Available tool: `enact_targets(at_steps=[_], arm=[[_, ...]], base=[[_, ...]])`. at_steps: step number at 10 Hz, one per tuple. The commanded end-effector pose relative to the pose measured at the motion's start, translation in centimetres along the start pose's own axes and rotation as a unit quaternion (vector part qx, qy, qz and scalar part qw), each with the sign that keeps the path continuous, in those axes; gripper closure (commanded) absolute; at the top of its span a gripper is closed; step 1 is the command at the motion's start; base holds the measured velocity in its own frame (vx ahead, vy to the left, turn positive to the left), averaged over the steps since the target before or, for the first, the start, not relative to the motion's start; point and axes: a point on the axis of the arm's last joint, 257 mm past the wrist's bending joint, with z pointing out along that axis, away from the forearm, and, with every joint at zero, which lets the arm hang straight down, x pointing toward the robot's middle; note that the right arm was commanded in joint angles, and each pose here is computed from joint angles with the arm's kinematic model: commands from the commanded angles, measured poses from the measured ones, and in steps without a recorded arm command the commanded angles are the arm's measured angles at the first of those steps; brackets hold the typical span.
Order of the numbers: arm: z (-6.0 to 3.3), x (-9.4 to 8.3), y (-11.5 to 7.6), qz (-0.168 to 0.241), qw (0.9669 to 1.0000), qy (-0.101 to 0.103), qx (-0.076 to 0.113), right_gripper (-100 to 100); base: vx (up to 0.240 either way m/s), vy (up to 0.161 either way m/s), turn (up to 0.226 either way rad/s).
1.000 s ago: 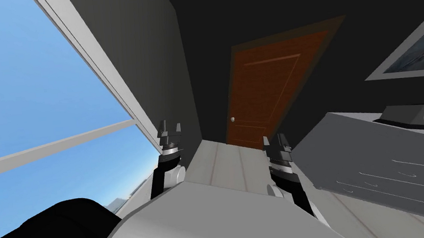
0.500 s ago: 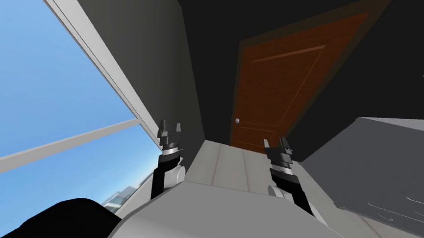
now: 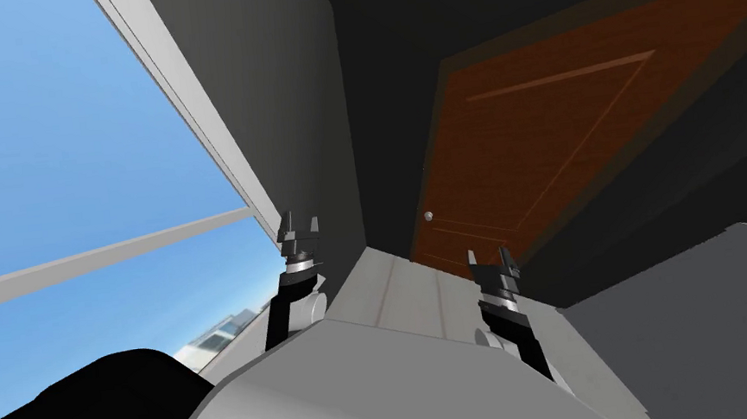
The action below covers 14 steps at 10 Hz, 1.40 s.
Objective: Pull the door open
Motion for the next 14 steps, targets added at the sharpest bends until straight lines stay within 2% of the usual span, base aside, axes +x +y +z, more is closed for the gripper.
enact_targets(at_steps=[1, 4, 8, 11, 14], arm=[[-0.32, -1.6, -0.8, 0.023, 0.9996, -0.014, 0.005, -100], [-1.06, -4.3, -1.9, 0.062, 0.9972, -0.042, 0.011, -100], [-2.32, -8.0, -3.3, 0.115, 0.9898, -0.083, 0.014, -100], [-3.47, -10.8, -4.2, 0.154, 0.9811, -0.116, 0.011, -100], [-4.79, -13.5, -5.0, 0.193, 0.9699, -0.149, 0.005, -100]], base=[[0.095, -0.037, 0.172], [0.092, -0.027, 0.167], [0.096, -0.031, 0.173], [0.092, -0.043, 0.187], [0.087, -0.044, 0.189]])
